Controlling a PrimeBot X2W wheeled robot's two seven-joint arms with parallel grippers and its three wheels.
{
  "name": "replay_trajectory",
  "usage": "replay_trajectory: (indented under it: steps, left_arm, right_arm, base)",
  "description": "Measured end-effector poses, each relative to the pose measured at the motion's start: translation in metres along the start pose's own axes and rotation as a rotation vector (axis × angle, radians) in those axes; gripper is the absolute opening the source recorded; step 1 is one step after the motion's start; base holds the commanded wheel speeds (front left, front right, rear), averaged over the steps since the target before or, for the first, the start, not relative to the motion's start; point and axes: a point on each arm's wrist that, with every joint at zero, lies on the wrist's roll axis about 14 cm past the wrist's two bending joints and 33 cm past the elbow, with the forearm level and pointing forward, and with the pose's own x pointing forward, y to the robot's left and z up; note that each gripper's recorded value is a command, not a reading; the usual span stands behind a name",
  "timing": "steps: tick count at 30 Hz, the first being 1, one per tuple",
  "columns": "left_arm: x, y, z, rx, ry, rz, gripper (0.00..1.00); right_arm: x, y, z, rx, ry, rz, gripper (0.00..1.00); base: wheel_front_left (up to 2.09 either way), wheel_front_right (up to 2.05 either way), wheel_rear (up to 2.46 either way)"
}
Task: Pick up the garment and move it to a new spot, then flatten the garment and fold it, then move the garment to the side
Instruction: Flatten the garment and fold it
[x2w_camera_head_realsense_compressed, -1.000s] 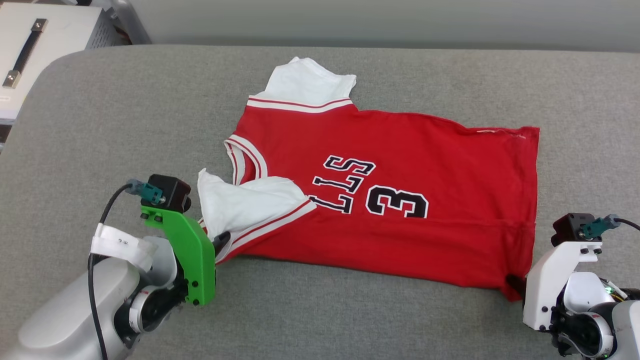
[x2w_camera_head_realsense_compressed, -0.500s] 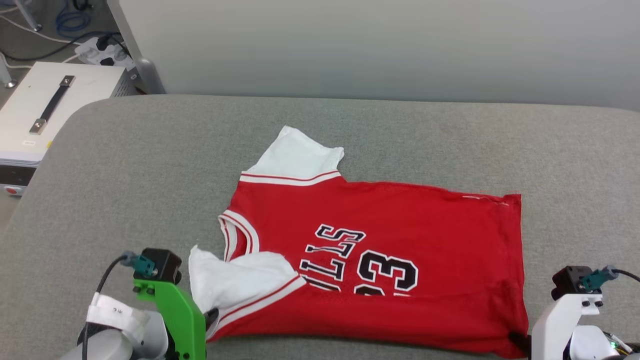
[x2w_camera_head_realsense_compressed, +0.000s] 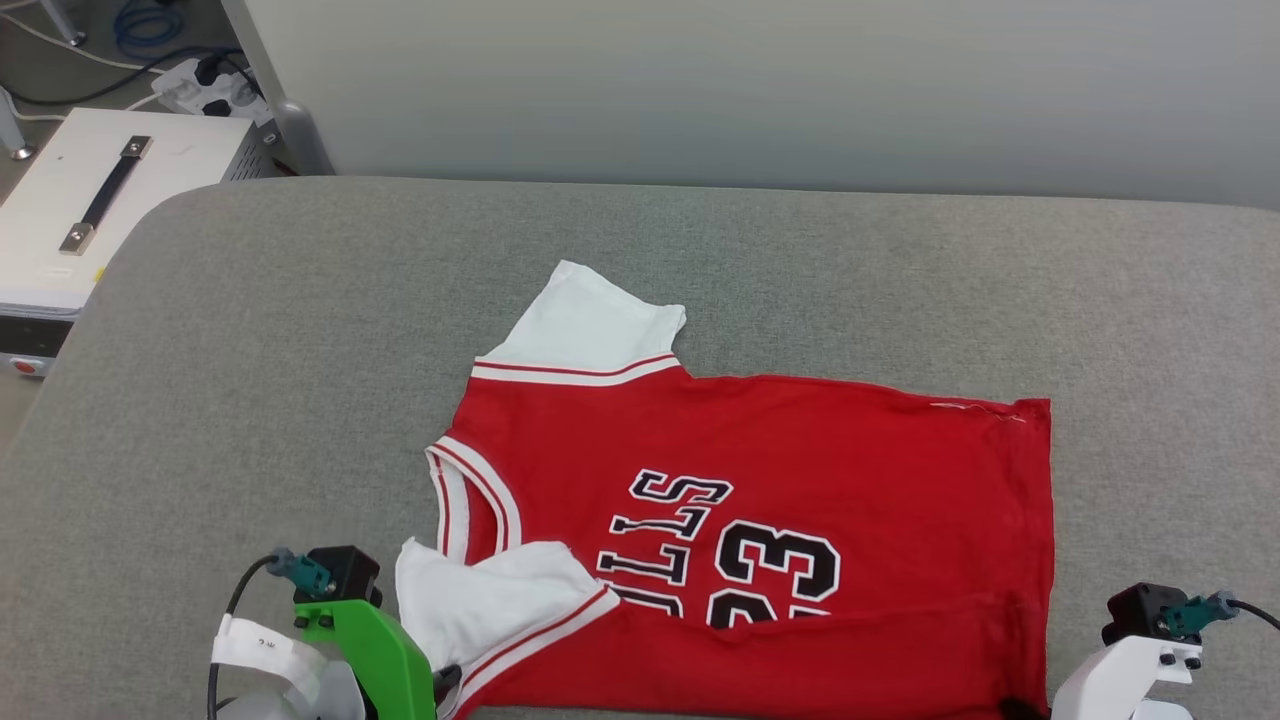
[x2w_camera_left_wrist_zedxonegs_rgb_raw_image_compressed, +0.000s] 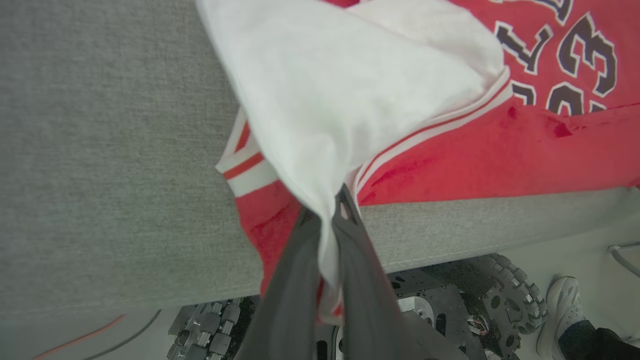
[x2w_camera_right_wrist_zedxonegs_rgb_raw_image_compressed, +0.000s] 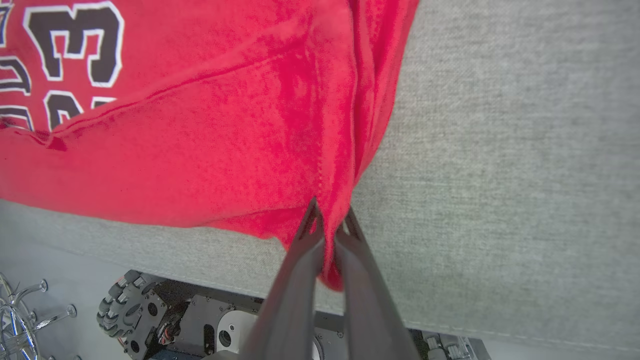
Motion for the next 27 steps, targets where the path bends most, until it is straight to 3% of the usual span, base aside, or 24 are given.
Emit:
replay_trajectory:
  steps: [1,16,27]
  left_arm:
    - [0.003,0.001,0.001,-0.001,-0.002,0.001,1.0]
    - [-0.02,0.01,0.093,0.092,-0.321,0.055,1.0]
    - [-0.014,0.0,0.177,0.201,-0.525,0.064,1.0]
  right_arm:
    - [0.0,0.0,0.006,0.006,-0.055,-0.001,1.0]
    - [-0.039,0.007,0.104,-0.056,-0.632,-0.035,1.0]
    - [-0.059,0.012,0.158,-0.161,-0.866,-0.09,1.0]
  base:
    - [0.0,0.0,0.0]
    - [0.0,0.0,0.0]
    - [0.0,0.0,0.0]
